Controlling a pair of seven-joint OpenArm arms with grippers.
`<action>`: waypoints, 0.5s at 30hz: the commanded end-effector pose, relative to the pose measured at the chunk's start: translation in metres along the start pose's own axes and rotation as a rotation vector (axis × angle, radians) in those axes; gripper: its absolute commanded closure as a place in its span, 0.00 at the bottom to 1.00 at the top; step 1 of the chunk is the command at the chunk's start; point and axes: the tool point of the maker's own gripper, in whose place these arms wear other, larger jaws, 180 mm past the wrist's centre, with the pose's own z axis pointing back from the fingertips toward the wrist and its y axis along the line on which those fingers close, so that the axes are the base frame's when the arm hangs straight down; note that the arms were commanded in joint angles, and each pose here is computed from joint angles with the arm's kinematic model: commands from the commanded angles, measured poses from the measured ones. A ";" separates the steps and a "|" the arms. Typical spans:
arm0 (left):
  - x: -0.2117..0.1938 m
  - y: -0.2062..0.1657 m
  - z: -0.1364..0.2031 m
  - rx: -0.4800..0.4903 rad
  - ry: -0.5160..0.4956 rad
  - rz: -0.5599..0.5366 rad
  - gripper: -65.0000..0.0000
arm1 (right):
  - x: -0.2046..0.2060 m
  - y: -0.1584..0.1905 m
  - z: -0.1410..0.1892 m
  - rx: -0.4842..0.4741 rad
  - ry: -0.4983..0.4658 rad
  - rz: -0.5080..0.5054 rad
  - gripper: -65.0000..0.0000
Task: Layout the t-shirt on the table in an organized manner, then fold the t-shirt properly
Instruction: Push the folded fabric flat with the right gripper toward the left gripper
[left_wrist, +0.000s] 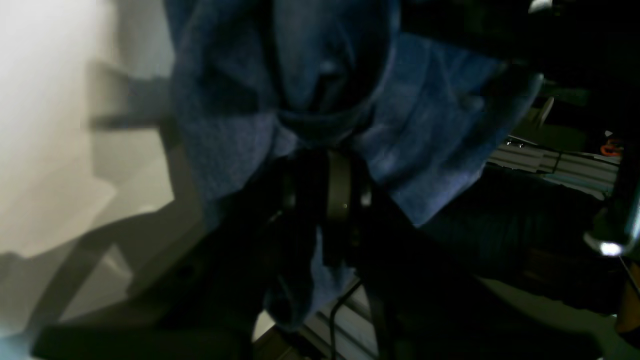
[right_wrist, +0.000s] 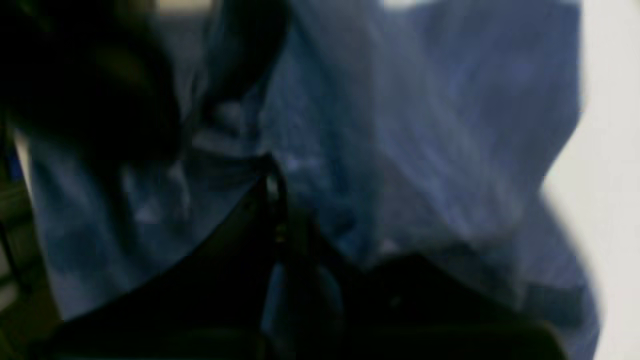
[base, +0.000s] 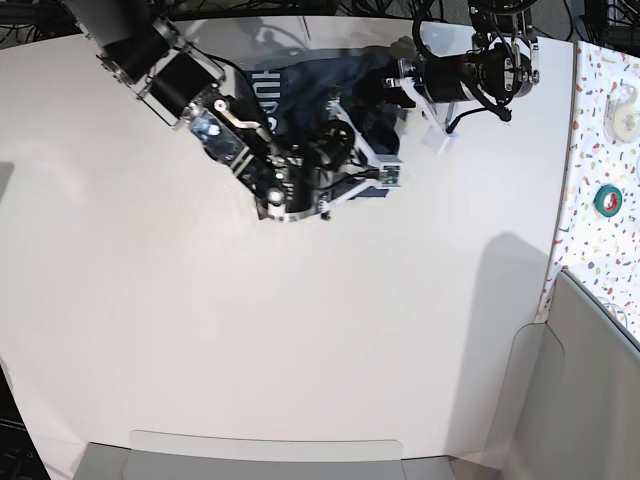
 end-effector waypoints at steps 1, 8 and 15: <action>0.001 0.000 0.002 0.004 0.001 -0.014 0.91 | 0.020 -0.009 0.005 -0.029 -0.032 0.034 1.00; 0.002 0.003 0.005 0.017 0.003 -0.020 0.91 | 0.043 -0.021 -0.019 -0.008 -0.046 -0.005 1.00; 0.014 0.011 0.019 0.055 -0.033 -0.060 0.91 | 0.054 -0.025 -0.025 0.008 -0.103 -0.031 1.00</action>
